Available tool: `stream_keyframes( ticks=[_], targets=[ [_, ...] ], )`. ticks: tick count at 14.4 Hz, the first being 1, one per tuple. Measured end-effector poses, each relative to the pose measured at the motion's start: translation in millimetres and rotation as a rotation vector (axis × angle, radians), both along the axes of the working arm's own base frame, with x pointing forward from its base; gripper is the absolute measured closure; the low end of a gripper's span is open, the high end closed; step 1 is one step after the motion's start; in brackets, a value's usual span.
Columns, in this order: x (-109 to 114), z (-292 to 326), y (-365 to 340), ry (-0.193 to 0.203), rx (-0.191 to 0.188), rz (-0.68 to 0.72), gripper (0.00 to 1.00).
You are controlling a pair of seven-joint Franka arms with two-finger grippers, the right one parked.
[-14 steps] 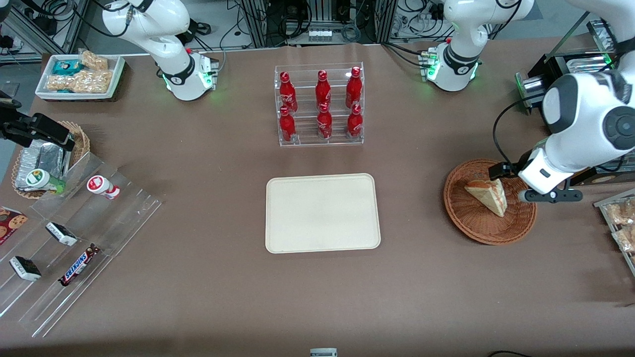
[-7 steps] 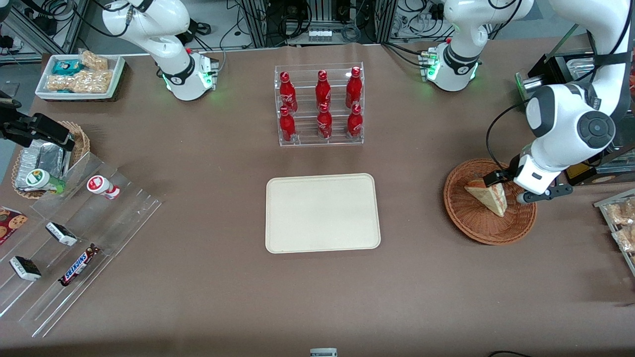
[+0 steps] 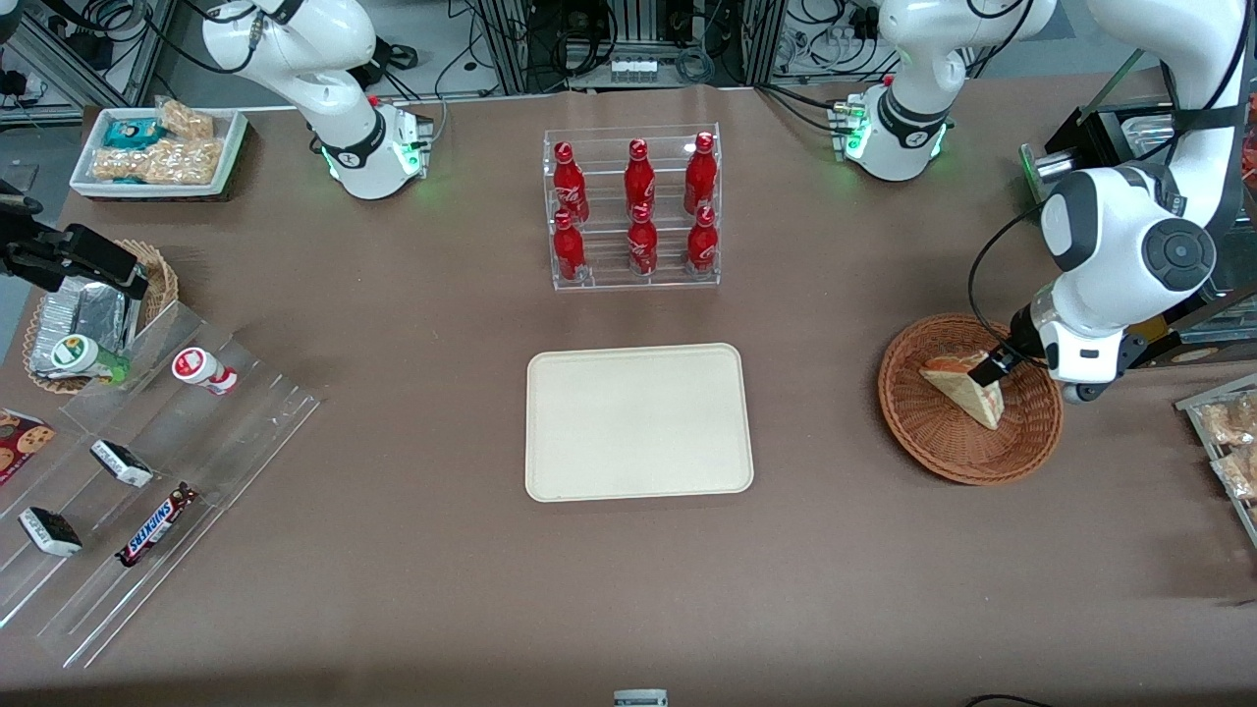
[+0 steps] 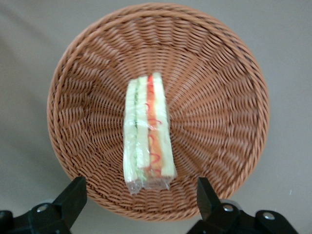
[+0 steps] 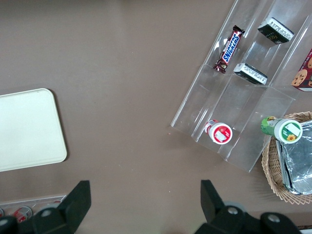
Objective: Place sandwich from basket to tray
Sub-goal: 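Lower the open left gripper over the wrapped sandwich in the basket, then close the left gripper on the wrapped sandwich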
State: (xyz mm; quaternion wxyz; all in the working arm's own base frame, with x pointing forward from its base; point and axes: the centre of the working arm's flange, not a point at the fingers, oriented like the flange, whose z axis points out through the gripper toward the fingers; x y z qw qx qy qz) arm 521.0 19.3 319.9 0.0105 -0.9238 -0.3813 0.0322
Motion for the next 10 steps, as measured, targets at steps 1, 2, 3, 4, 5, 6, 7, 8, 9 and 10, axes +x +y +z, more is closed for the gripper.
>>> stream_keyframes(
  ticks=[1,2,3,4,5,6,7,8,9,10],
  targets=[
    [-2.0,-6.4,0.9,0.006,0.002,0.037,0.0],
    [-3.7,-13.7,1.0,0.017,0.003,0.064,0.0],
    [-3.7,-20.4,1.0,0.022,0.003,0.084,0.0],
    [-2.3,-27.4,1.0,0.017,0.003,0.108,0.0],
    [-0.5,-35.2,1.1,0.009,0.004,0.136,0.0],
    [0.9,-44.2,1.1,0.006,0.005,0.166,0.0],
    [1.6,-53.3,1.1,0.009,0.006,0.196,0.07],
    [1.7,-60.2,1.1,0.014,0.008,0.224,0.07],
    [1.5,-63.9,1.1,0.018,0.01,0.247,0.11],
    [1.7,-64.3,1.0,0.019,0.011,0.265,0.21]
  ],
)
